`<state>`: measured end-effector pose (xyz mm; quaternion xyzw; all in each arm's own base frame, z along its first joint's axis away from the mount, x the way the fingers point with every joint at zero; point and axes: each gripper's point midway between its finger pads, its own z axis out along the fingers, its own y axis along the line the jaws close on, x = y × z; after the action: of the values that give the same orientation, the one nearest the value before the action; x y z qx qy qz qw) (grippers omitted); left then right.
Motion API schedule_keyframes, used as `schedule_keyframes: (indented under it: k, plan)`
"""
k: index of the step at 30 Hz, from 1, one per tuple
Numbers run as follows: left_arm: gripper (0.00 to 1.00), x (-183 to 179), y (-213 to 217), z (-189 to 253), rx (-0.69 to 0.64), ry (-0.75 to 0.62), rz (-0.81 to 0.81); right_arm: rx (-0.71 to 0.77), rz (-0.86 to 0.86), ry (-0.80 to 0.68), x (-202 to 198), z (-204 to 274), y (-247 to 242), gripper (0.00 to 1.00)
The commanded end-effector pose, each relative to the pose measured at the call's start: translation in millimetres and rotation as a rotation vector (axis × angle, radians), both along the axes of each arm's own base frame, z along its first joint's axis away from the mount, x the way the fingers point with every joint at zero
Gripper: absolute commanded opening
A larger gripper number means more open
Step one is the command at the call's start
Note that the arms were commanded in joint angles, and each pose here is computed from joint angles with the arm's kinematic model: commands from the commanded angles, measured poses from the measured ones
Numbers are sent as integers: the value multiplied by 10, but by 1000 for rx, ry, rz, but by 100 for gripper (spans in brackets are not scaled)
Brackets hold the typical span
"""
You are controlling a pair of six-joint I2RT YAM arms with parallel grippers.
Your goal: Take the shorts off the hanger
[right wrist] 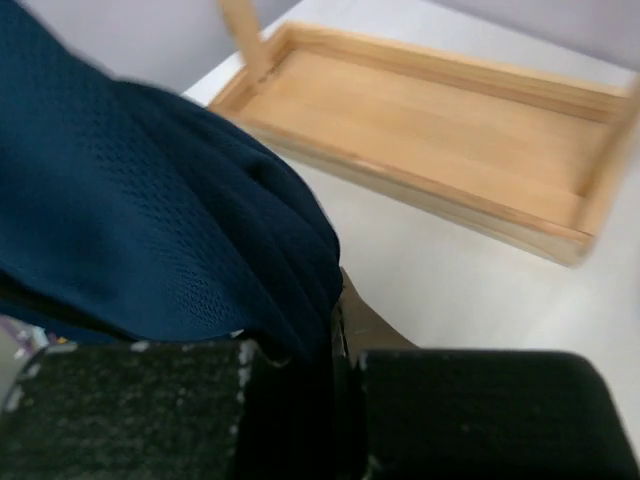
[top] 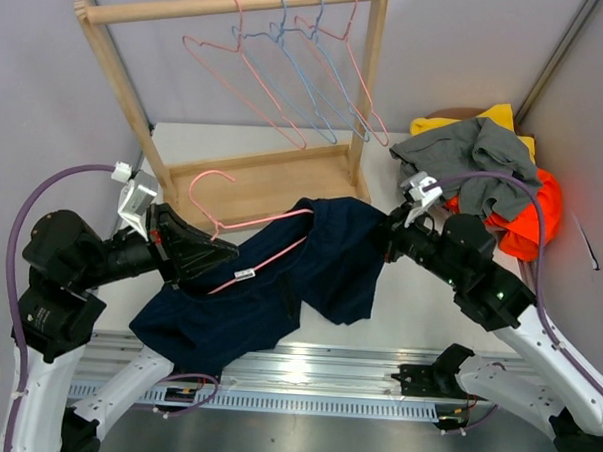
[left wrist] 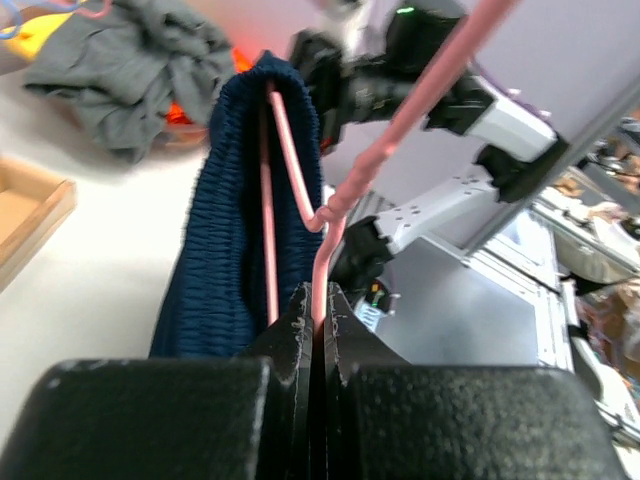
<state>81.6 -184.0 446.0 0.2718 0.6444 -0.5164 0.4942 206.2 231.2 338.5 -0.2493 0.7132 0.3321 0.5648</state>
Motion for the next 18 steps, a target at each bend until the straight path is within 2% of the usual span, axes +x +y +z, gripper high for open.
schedule_keyframes:
  k: [1, 4, 10, 14, 18]
  plan:
    - [0, 110, 70, 16, 32, -52, 80, 116, -278, -125, 195, 462, -476, 0]
    - [0, 118, 78, -72, 48, -37, 85, 117, -450, -162, 314, 582, -860, 0]
    - [0, 103, 86, -158, 58, -23, 86, 101, -645, -174, 547, 801, -1434, 0]
    - [0, 75, 100, -168, 64, -26, 91, 121, -712, -160, 686, 854, -1719, 0]
    - [0, 97, 131, -161, 67, -32, 120, 160, -684, -125, 701, 832, -1779, 0]
